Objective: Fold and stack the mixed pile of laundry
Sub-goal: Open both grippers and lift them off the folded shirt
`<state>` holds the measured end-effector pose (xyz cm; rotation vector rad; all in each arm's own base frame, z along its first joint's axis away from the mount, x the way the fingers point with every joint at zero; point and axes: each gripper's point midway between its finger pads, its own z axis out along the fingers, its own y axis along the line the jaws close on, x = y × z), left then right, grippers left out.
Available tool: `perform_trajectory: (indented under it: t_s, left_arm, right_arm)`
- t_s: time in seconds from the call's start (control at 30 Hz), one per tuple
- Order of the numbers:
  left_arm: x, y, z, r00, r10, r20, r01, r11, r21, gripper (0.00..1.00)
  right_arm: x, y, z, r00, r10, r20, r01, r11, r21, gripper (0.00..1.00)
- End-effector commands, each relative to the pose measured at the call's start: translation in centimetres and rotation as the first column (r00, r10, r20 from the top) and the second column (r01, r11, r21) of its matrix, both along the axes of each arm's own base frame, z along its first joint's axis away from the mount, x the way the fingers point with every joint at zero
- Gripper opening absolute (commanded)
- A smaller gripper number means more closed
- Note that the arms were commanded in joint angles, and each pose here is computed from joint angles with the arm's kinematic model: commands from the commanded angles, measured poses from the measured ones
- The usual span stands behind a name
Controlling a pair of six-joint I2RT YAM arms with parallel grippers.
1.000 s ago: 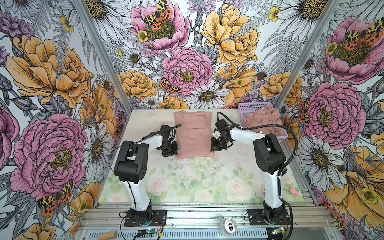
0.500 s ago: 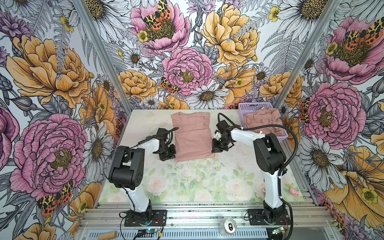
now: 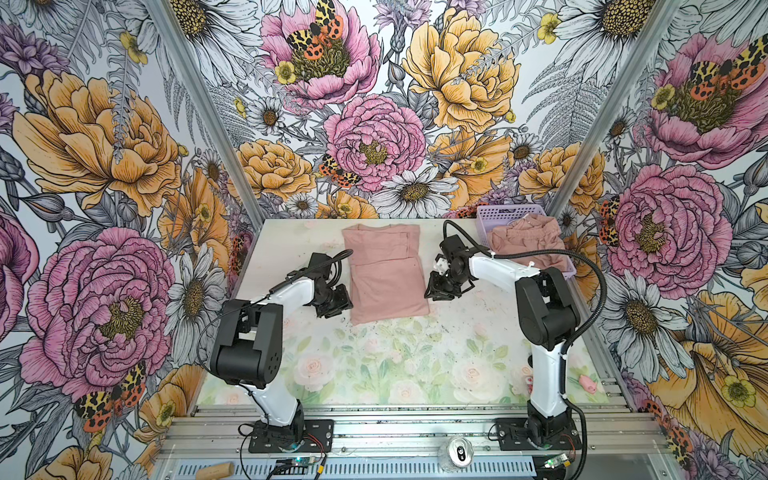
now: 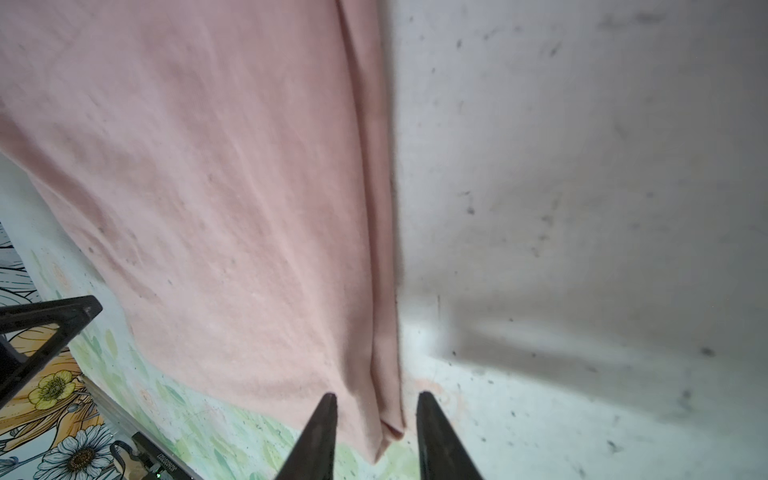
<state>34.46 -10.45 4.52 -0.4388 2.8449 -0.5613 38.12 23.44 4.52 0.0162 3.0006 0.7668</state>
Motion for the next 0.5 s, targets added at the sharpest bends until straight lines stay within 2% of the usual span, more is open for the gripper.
perform_trajectory:
  t_s: [0.0,0.2,0.47]
  left_arm:
    - [1.0,-0.1,0.7,0.999,0.012,0.052,-0.011,1.000,-0.022,0.49]
    - [1.4,-0.9,0.1,0.998,-0.007,0.070,0.010,0.999,-0.045,0.55]
    - [1.1,-2.0,-1.5,0.998,-0.052,0.044,0.054,0.998,-0.040,0.54]
  right_arm:
    - [0.0,0.5,0.7,0.999,0.029,0.035,-0.029,1.000,0.008,0.38]
    - [-0.6,1.8,0.0,0.998,0.063,0.029,-0.064,0.998,0.013,0.44]
    - [-1.3,1.3,-1.5,0.998,0.069,0.016,-0.068,0.996,-0.049,0.45]
